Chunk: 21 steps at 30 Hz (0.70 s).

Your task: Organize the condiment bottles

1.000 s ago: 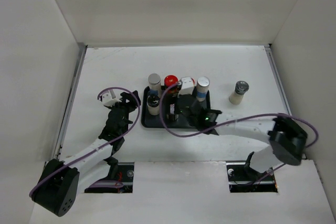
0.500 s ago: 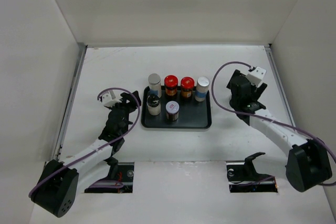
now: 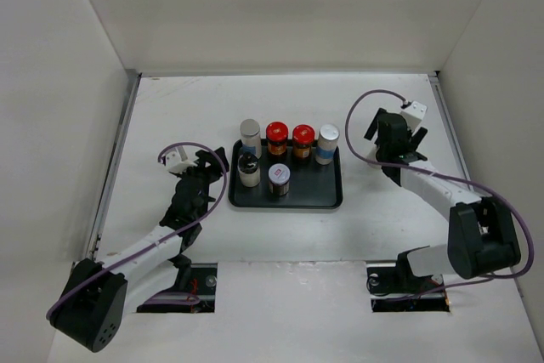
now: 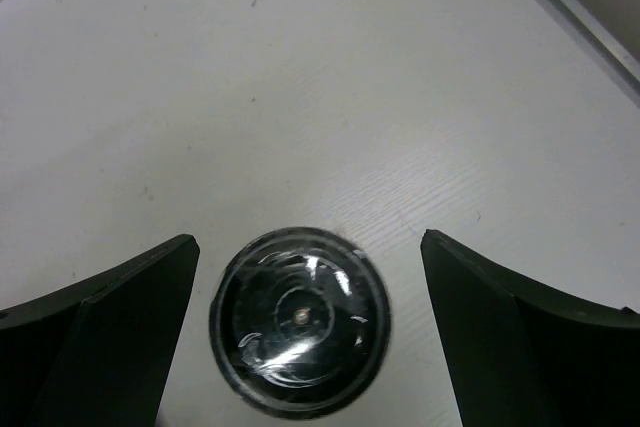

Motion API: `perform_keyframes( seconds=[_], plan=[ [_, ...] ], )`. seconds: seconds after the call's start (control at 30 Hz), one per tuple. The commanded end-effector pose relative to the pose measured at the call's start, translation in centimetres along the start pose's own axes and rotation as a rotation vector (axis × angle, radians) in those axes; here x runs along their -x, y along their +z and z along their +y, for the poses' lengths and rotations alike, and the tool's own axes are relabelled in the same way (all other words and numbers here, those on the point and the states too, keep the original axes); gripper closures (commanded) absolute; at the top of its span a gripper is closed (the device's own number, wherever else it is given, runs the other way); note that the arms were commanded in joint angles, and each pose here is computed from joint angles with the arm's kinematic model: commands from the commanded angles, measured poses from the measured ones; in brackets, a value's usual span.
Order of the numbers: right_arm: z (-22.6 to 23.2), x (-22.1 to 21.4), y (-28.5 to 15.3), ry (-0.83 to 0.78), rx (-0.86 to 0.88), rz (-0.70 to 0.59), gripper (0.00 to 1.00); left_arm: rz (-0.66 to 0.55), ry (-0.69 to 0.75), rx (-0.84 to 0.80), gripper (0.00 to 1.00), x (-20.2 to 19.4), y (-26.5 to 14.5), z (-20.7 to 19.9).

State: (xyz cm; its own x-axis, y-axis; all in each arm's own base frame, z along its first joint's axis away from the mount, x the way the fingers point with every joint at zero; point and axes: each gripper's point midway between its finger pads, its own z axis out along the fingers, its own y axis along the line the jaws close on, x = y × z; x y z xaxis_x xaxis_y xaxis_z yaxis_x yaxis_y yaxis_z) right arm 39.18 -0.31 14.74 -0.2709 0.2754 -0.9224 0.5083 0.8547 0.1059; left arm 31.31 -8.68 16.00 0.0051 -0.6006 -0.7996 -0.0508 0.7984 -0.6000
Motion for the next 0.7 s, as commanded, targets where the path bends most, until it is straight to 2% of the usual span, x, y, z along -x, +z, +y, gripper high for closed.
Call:
perform_keyframes(
  seconds=[0.0, 0.17, 0.33, 0.4, 0.47, 0.5, 0.53, 0.6, 0.67],
  plan=[
    [1.0, 0.6, -0.2, 0.042, 0.043, -0.008, 0.0, -0.031, -0.035, -0.04, 0.33, 0.9, -0.1, -1.1],
    [1.0, 1.1, -1.2, 0.049, 0.053, -0.039, 0.0, -0.027, -0.031, -0.036, 0.33, 0.8, -0.1, -0.9],
    [1.9, -0.4, -0.5, 0.023, 0.076, 0.012, 0.0, -0.015, -0.023, -0.029, 0.33, 0.3, 0.1, -0.8],
    [2.0, -0.8, -0.2, 0.017, 0.071, 0.021, 0.05, -0.018, -0.029, -0.037, 0.33, 0.5, 0.0, -1.0],
    [2.1, -1.0, 0.0, 0.015, 0.066, 0.025, 0.15, -0.024, -0.03, -0.036, 0.33, 0.6, 0.0, -1.0],
    [2.1, -0.9, 0.0, 0.019, 0.065, 0.024, 0.21, -0.025, -0.029, -0.033, 0.33, 0.7, 0.0, -0.9],
    [2.1, -0.5, -0.1, 0.031, 0.067, 0.013, 0.32, -0.023, -0.027, -0.029, 0.33, 0.6, 0.1, -0.8],
    [1.8, 0.8, -0.8, 0.056, 0.057, -0.027, 0.46, -0.015, -0.022, -0.023, 0.28, 0.4, 0.2, -0.7],
    [2.5, 2.1, -2.7, 0.061, 0.072, -0.079, 0.51, -0.02, -0.022, -0.017, 0.21, 0.5, 0.2, -0.6]
  ],
)
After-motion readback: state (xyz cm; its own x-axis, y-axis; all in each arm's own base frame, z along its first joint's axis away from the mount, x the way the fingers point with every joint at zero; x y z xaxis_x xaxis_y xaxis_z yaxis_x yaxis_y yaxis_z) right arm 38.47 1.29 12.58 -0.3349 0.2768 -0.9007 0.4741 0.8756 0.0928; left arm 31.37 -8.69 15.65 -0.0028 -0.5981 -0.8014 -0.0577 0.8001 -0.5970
